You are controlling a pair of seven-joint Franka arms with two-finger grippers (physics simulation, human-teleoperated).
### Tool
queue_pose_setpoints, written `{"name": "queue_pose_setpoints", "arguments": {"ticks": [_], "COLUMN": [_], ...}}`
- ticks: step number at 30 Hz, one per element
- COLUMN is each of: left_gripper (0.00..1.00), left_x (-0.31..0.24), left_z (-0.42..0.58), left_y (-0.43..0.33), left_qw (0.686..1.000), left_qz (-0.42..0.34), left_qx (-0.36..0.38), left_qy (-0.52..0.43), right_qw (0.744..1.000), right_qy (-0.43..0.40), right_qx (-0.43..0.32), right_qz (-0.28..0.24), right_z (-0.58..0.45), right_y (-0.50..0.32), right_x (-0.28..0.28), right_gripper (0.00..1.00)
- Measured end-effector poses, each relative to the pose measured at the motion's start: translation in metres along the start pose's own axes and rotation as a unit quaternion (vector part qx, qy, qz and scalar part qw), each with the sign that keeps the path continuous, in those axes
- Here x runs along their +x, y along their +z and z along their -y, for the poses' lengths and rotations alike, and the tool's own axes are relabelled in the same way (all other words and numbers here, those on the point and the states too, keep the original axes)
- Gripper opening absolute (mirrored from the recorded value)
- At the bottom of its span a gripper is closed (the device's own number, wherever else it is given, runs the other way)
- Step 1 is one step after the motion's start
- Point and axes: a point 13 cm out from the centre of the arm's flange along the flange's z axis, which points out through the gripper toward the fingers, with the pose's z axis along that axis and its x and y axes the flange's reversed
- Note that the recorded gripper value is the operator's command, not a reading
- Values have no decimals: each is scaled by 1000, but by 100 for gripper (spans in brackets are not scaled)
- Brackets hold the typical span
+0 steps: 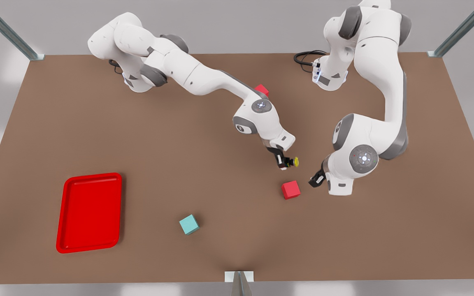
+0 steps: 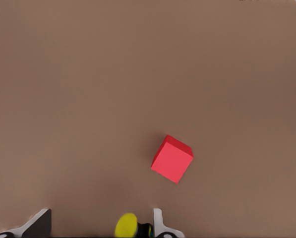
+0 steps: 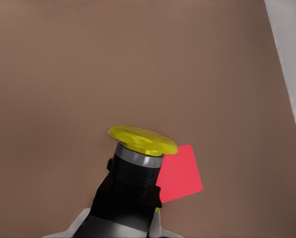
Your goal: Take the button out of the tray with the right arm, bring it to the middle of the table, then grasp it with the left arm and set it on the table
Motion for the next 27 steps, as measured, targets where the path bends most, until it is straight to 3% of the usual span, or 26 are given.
{"name": "queue_pose_setpoints", "arguments": {"ticks": [5,12,13,14,15,16,17,20,22,23,24,26,27], "left_gripper": [100,100,100,100,100,100,100,100,100,100,100,100,100], "left_x": [-4,-11,-13,-16,-21,-26,-29,-32,-32,-33,-35,-37,-38], "left_z": [-6,-7,-8,-10,-13,-16,-18,-20,-20,-21,-22,-25,-27], "left_y": [13,24,24,23,21,19,19,22,27,30,33,41,48], "left_qw": [993,973,970,967,963,960,957,950,946,944,942,939,937], "left_qz": [10,17,18,18,18,18,17,17,17,17,17,16,15], "left_qx": [-17,-23,-23,-22,-20,-20,-20,-22,-25,-27,-29,-34,-37], "left_qy": [-116,-229,-242,-255,-268,-280,-290,-311,-322,-327,-333,-343,-347], "right_qw": [994,979,978,977,978,978,979,966,950,948,951,954,952], "right_qy": [79,186,197,205,206,204,204,254,297,298,277,234,219], "right_qx": [46,48,45,36,20,9,-2,-44,-83,-87,-95,-127,-144], "right_qz": [53,61,54,45,35,28,22,-2,-42,-72,-102,-141,-155], "right_z": [22,39,40,35,24,18,11,24,52,59,54,45,47], "right_y": [-22,-41,-47,-50,-48,-47,-47,-63,-68,-63,-57,-52,-50], "right_x": [-29,-30,-31,-31,-30,-29,-30,-13,39,69,90,124,147], "right_gripper": [100,100,75,21,21,55,100,100,100,93,100,100,73]}}
